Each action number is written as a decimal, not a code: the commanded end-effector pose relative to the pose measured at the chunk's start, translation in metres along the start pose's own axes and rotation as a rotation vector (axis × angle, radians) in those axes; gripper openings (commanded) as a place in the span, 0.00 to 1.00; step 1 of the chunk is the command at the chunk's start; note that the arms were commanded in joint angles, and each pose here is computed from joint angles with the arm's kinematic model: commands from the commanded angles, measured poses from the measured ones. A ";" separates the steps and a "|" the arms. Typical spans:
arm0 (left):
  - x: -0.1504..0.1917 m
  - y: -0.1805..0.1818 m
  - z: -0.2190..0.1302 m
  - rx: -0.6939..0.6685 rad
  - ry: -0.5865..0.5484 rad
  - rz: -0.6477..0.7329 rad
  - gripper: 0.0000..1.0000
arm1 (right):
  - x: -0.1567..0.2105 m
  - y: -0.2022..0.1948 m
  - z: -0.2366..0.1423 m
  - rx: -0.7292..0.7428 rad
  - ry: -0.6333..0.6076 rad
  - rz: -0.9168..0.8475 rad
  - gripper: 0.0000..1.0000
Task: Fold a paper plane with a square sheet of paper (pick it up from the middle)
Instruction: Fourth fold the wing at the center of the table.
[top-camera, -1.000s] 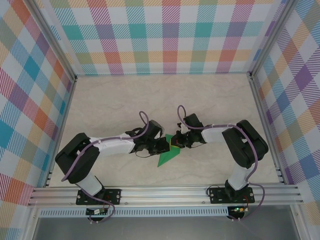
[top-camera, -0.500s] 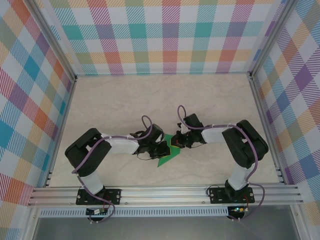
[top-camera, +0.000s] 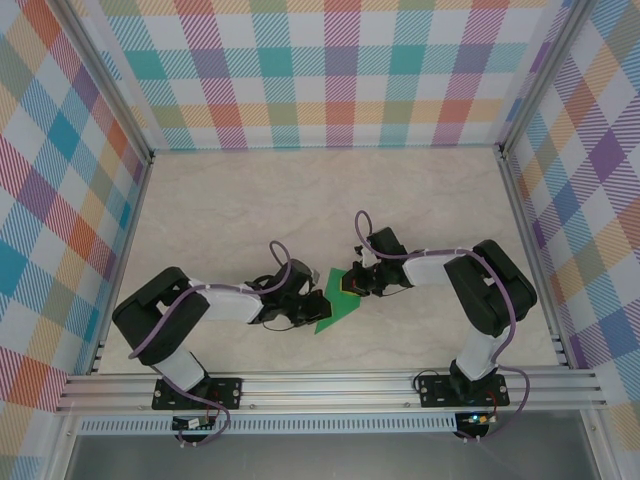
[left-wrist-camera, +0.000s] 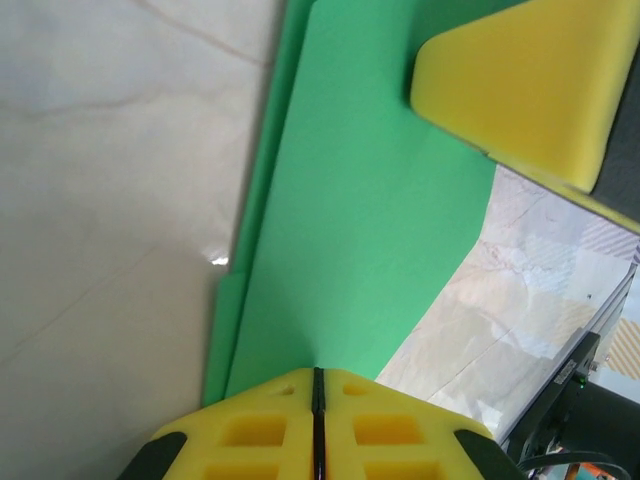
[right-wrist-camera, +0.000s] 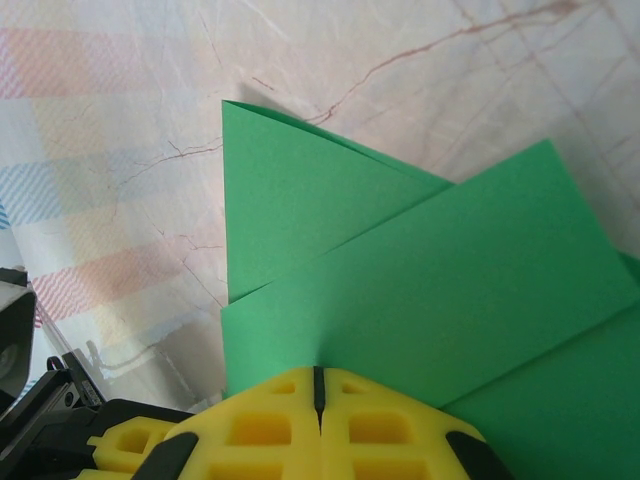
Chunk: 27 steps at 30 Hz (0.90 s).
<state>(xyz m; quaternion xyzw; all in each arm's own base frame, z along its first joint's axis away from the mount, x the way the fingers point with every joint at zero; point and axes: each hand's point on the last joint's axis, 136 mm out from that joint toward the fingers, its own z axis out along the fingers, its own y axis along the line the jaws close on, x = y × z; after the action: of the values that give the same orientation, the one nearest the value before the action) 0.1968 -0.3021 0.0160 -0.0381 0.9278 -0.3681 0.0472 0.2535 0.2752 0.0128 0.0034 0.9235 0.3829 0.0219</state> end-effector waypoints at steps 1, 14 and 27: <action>0.036 0.063 -0.009 -0.205 0.103 -0.116 0.09 | 0.028 -0.061 0.008 0.218 0.056 0.089 0.02; 0.039 0.041 -0.038 -0.142 0.077 -0.086 0.11 | 0.024 -0.056 0.008 0.212 0.052 0.090 0.02; -0.027 -0.044 -0.024 -0.015 -0.020 0.013 0.12 | 0.025 -0.057 0.009 0.211 0.048 0.101 0.03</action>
<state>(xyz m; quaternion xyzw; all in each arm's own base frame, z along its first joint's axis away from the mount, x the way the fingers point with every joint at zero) 0.2125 -0.3155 0.0812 -0.0307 0.9234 -0.3771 0.0651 0.2538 0.2752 0.0131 0.0040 0.9239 0.3821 0.0216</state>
